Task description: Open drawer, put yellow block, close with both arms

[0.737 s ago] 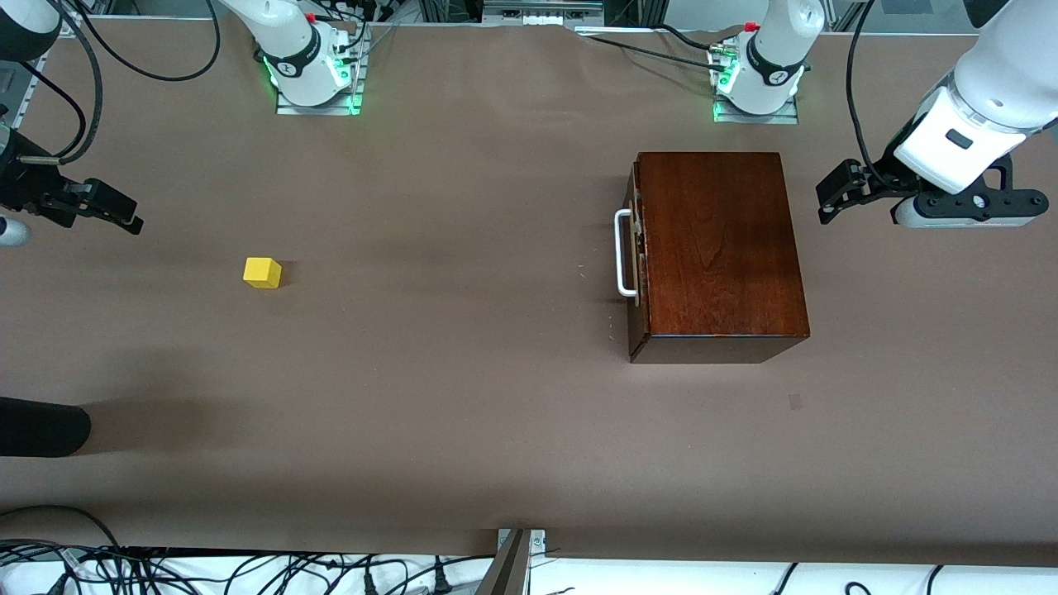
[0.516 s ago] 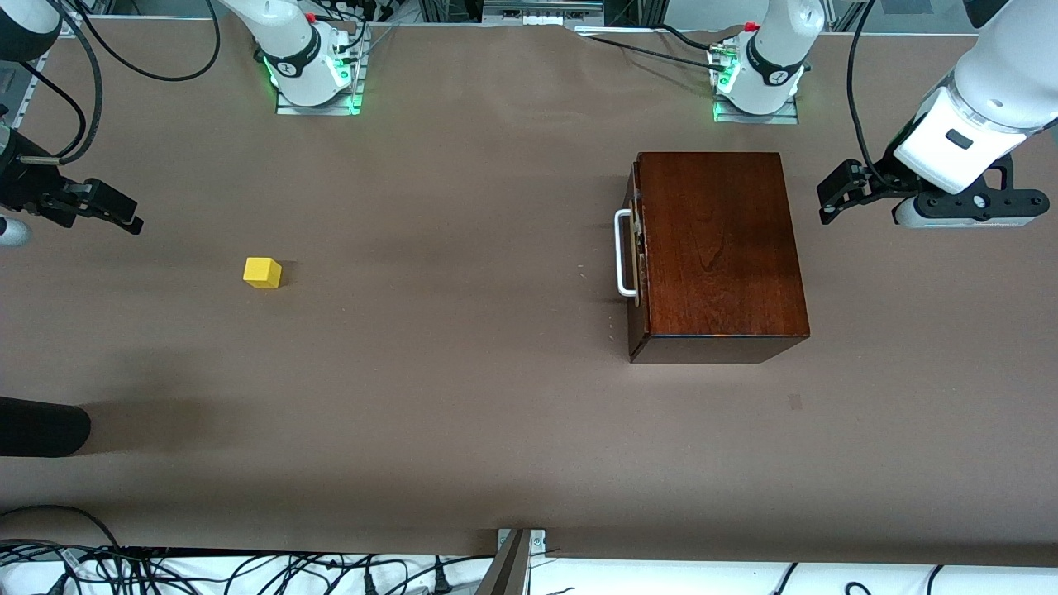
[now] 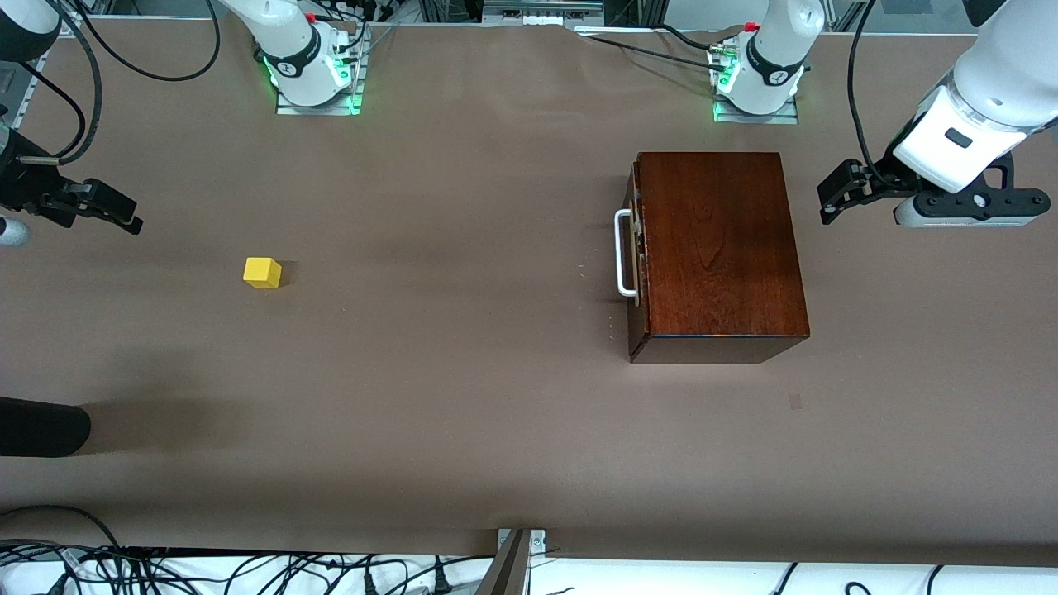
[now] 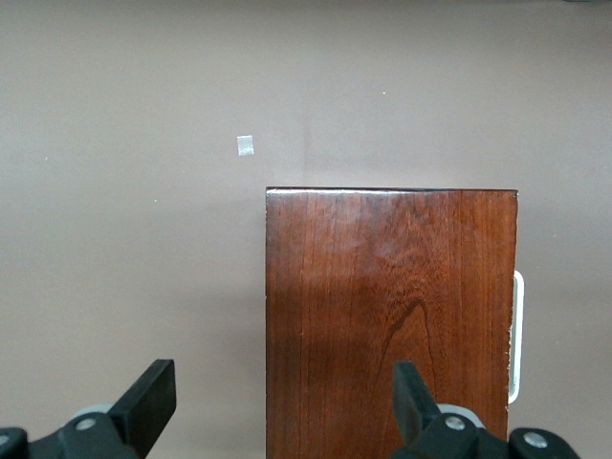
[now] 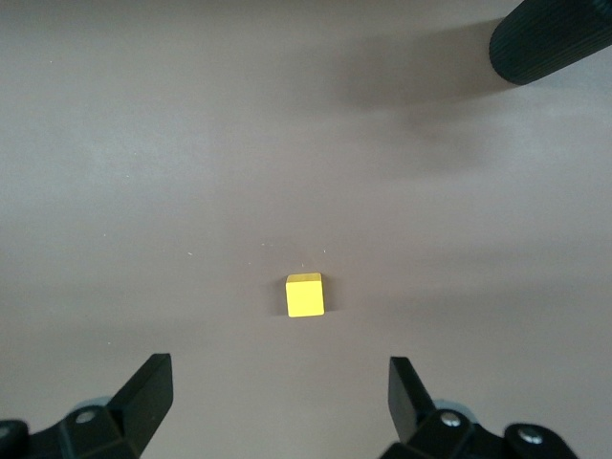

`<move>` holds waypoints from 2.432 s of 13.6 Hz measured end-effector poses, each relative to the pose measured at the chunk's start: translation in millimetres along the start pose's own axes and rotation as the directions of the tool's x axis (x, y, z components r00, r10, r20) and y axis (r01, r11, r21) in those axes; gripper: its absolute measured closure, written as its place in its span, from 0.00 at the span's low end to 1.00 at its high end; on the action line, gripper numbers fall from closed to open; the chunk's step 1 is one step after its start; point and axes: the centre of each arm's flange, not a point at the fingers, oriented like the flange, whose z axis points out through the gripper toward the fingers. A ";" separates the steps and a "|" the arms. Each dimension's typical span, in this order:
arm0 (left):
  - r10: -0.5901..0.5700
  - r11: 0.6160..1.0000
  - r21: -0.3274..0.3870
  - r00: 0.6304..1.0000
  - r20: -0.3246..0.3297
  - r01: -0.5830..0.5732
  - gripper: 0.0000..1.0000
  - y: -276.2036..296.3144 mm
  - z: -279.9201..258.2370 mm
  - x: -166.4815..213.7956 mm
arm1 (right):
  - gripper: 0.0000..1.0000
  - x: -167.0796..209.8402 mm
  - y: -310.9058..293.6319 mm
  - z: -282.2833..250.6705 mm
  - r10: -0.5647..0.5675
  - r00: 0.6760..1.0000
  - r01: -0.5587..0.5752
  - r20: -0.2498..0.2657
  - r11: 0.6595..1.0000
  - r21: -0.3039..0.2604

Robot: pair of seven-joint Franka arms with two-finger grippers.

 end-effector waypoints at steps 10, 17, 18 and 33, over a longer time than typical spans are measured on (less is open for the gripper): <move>0.022 1.000 -0.002 1.000 -0.005 -0.022 0.00 12.0 -1.9 -1.3 | 0.00 -0.1 1.7 0.9 0.003 1.000 -0.003 0.005 1.000 0.000; 0.096 0.995 -0.002 0.995 -0.005 -0.096 0.00 68.5 -2.1 17.7 | 0.00 0.5 8.2 4.2 0.015 1.000 -0.015 0.015 1.000 -0.002; 0.116 0.993 0.000 0.993 0.005 -0.116 0.00 81.9 4.3 18.5 | 0.00 0.7 8.2 4.9 0.015 1.000 -0.015 0.017 1.000 -0.002; 0.118 0.975 0.178 0.986 0.115 -0.137 0.00 357.4 169.8 -95.2 | 0.00 3.2 8.1 13.3 0.016 0.999 -0.016 0.033 1.000 -0.005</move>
